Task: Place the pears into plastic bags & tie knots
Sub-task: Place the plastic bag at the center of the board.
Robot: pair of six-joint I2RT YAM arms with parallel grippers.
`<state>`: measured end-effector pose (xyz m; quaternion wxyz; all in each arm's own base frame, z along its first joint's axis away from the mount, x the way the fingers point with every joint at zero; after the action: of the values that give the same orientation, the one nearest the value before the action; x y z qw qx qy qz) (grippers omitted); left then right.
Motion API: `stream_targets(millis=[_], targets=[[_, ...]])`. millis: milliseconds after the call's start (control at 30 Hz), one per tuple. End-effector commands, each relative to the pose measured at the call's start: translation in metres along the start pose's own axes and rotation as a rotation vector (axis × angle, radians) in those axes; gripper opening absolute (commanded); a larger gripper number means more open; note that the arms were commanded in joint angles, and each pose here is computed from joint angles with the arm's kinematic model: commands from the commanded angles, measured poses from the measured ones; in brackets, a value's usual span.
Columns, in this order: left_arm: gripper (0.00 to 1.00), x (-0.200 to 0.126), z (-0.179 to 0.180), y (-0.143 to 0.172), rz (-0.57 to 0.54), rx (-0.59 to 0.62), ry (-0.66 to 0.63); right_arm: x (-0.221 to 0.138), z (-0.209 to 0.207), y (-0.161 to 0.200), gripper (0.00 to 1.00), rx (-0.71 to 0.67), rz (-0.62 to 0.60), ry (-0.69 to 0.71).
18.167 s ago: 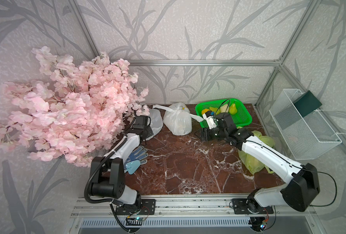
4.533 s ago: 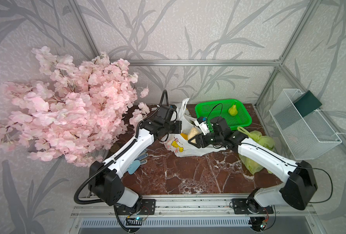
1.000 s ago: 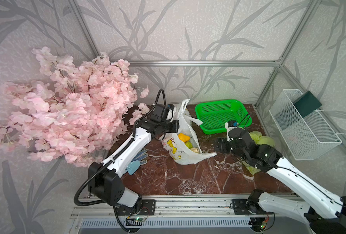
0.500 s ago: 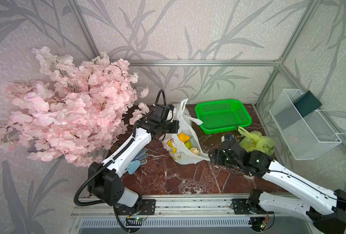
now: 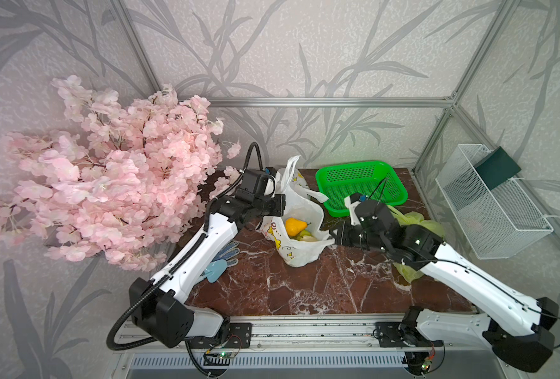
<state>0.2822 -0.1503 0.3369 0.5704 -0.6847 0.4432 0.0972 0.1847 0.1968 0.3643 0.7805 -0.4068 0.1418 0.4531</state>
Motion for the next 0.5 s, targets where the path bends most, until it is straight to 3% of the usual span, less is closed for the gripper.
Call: stream_targets(millis=[0,100,200,367,467], targets=[[0.00,-0.044,-0.011,-0.002,-0.077,0.052,-0.042,-0.032,0.018,-0.043,0.00,-0.129,-0.071,-0.069],[0.00,-0.068,-0.021,0.006,-0.120,0.047,-0.054,-0.054,0.028,-0.082,0.00,-0.197,-0.141,-0.091],[0.00,-0.071,-0.025,0.021,-0.150,-0.040,-0.028,-0.059,0.033,-0.112,0.00,-0.237,-0.164,-0.109],[0.00,-0.031,-0.046,0.041,-0.142,-0.114,0.077,-0.057,0.037,-0.150,0.00,-0.270,-0.216,-0.118],[0.00,-0.002,-0.049,0.042,-0.151,-0.129,0.114,-0.030,0.016,-0.159,0.00,-0.235,-0.176,-0.078]])
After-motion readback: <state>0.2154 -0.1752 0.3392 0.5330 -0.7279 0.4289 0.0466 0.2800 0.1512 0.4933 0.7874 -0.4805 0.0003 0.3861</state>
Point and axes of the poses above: each gripper's point midway between its finger pads, its own x axis out along the fingers, its own z axis along the line the jaws close on, y = z × x, the point moved 10 cm from there along -x, back along the fingers, and after that the axes turned 3 degrees about x, right-handed, at the moved point
